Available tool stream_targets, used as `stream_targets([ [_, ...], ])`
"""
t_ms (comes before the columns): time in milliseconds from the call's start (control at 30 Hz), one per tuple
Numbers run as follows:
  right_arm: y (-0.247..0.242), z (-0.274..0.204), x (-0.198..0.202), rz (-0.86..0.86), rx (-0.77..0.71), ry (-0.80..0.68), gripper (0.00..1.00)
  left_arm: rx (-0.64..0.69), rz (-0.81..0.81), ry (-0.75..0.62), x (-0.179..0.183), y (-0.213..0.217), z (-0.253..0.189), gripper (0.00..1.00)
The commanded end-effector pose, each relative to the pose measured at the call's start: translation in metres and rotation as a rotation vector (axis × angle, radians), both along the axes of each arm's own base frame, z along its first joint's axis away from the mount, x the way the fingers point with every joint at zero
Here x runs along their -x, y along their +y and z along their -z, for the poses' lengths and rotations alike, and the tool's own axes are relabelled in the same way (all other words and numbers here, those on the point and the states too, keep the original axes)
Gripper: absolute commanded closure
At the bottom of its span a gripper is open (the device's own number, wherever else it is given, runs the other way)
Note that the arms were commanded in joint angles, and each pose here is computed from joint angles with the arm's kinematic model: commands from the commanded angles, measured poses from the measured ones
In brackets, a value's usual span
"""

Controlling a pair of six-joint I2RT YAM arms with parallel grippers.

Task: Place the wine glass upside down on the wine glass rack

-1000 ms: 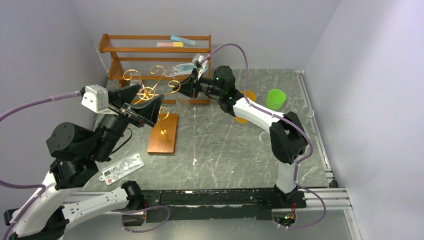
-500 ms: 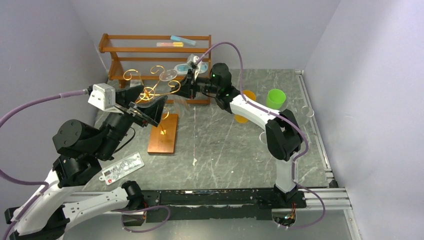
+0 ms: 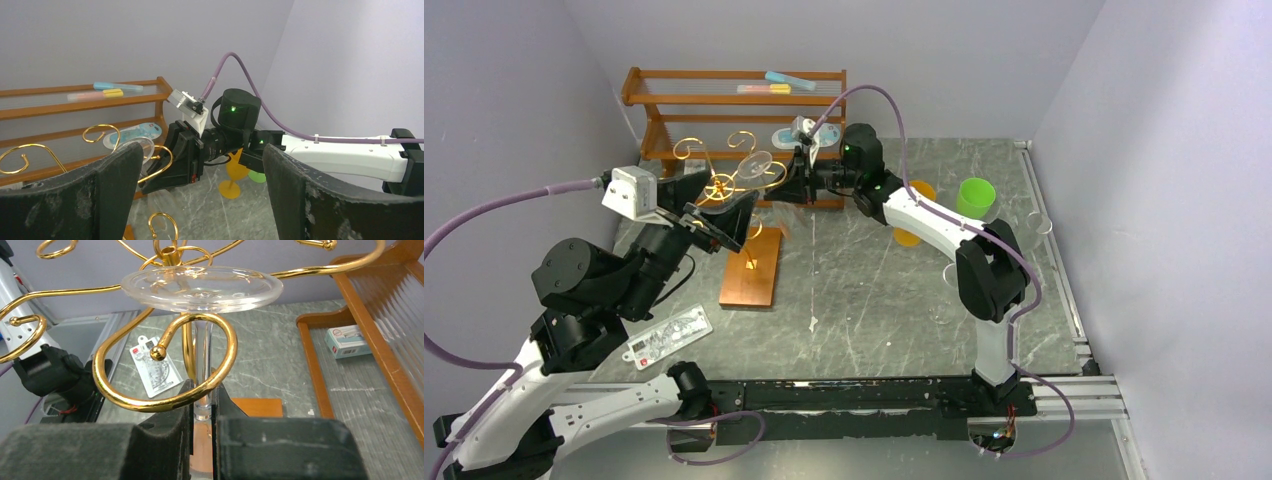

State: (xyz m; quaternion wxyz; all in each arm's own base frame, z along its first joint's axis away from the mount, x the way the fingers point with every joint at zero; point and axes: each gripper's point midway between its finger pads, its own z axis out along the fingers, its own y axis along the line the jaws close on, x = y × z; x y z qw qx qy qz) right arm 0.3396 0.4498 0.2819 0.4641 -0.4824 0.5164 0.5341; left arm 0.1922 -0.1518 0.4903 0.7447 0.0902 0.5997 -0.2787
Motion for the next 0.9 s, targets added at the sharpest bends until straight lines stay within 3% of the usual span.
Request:
stream_targets([
  [0,0.002,-0.008,0.002,-0.024,0.002,-0.013,1.00,-0.010,-0.020,0.013,-0.002,0.003,0.002,0.07],
  [467,-0.012,-0.017,0.029,-0.089,-0.037,-0.048,1.00,-0.012,-0.019,0.023,-0.004,0.001,0.004,0.07],
  [867,-0.026,-0.040,0.031,0.025,-0.115,-0.085,1.00,-0.002,-0.017,0.031,-0.003,0.002,0.006,0.07],
])
